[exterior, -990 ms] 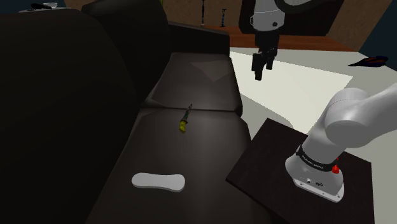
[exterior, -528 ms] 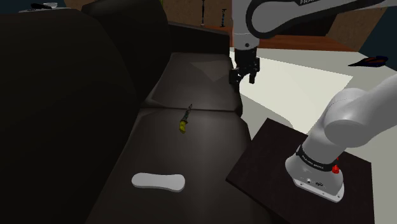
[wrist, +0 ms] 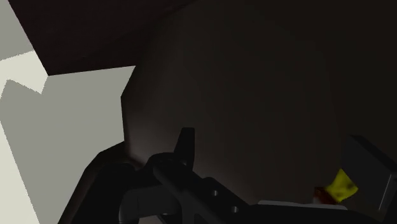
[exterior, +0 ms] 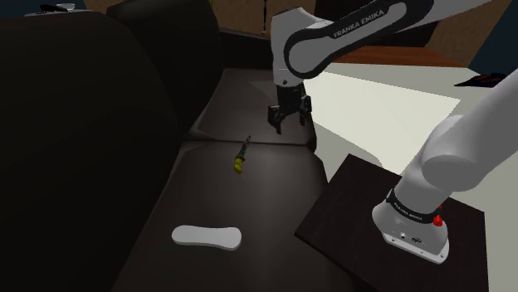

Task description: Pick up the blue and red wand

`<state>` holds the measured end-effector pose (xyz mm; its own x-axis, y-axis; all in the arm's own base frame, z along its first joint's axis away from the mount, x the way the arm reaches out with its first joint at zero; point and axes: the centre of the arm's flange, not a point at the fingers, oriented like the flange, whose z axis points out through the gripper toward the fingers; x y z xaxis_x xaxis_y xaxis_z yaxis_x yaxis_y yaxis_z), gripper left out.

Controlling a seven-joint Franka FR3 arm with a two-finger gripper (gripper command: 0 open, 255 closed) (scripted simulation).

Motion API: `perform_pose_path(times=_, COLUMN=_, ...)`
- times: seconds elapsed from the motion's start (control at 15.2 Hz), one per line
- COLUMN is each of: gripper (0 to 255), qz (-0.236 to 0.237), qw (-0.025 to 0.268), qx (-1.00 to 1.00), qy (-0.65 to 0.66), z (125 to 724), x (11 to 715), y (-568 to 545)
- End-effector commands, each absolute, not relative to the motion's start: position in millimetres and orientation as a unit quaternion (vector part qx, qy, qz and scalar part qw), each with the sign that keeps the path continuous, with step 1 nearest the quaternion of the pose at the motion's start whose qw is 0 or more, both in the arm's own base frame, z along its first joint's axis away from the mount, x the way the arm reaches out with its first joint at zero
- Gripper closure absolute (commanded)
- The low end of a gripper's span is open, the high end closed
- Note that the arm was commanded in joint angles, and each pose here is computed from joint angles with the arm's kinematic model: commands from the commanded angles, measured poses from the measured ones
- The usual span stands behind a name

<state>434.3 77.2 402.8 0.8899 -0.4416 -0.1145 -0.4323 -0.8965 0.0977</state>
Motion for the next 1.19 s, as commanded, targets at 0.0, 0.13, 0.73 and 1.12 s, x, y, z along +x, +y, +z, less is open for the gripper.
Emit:
perform_pose_path(times=0.0, gripper=0, qz=-0.064, qw=0.032, qx=0.965, qy=-0.253, z=384.0, x=452.6, y=81.4)
perform_pose_path(times=0.13, gripper=0, qz=-0.062, qw=0.029, qx=0.958, qy=-0.279, z=366.7, x=471.1, y=84.7)
perform_pose_path(times=0.73, gripper=0, qz=-0.050, qw=0.018, qx=0.918, qy=-0.393, z=290.5, x=557.0, y=86.5)
perform_pose_path(times=1.12, gripper=0, qz=-0.042, qw=0.011, qx=0.884, qy=-0.466, z=241.2, x=614.7, y=76.1)
